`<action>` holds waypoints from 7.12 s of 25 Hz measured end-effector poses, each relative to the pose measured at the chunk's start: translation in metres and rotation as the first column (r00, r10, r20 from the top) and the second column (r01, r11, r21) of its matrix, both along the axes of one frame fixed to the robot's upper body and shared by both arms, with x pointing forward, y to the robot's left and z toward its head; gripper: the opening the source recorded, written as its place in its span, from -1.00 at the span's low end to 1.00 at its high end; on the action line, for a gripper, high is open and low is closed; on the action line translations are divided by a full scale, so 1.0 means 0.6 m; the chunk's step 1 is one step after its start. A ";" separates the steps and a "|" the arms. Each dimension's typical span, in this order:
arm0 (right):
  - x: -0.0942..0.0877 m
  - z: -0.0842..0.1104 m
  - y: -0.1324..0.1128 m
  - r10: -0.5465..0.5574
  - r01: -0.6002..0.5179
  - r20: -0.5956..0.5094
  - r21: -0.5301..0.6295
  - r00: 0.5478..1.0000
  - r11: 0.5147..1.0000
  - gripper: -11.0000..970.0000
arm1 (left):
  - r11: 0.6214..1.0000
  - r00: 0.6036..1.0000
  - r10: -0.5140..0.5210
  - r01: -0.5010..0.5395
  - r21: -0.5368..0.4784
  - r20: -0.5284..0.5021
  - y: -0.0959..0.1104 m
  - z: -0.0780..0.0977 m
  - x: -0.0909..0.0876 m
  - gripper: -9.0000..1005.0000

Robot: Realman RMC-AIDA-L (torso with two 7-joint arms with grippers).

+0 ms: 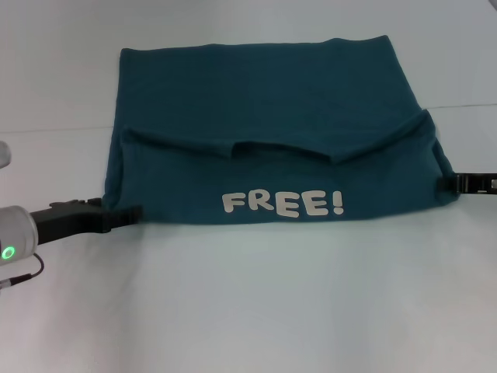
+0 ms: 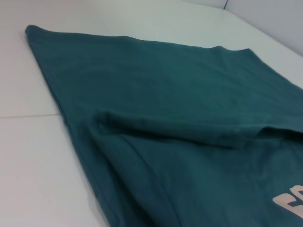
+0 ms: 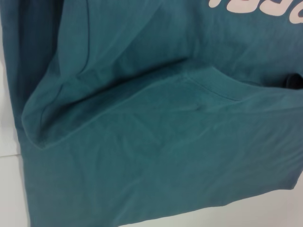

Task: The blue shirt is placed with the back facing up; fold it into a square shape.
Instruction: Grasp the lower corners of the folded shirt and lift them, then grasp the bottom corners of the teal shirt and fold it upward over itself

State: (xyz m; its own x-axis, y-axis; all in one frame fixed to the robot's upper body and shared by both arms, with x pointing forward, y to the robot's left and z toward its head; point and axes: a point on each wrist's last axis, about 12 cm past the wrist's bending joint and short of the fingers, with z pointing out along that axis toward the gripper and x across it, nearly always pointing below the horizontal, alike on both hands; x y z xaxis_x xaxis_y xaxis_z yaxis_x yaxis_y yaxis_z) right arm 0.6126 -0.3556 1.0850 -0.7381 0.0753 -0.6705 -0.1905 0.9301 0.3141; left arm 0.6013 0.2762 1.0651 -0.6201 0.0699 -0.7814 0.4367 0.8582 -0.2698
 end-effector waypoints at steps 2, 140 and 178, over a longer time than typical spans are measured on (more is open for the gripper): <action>0.000 0.000 0.000 0.000 0.000 0.000 0.000 1.000 1.000 -0.94 | 1.000 1.000 0.003 -0.003 0.020 0.005 -0.006 -0.001 0.005 0.80; -0.420 -0.054 -0.140 0.152 -0.175 0.124 0.207 0.981 0.962 -0.98 | 0.914 0.917 -0.322 0.237 -0.329 -0.235 0.119 -0.015 -0.292 -0.88; 0.035 0.000 0.043 0.017 0.020 0.460 -0.076 0.888 0.997 -0.98 | 0.972 0.941 0.181 -0.215 0.091 0.285 0.015 0.077 0.112 -0.88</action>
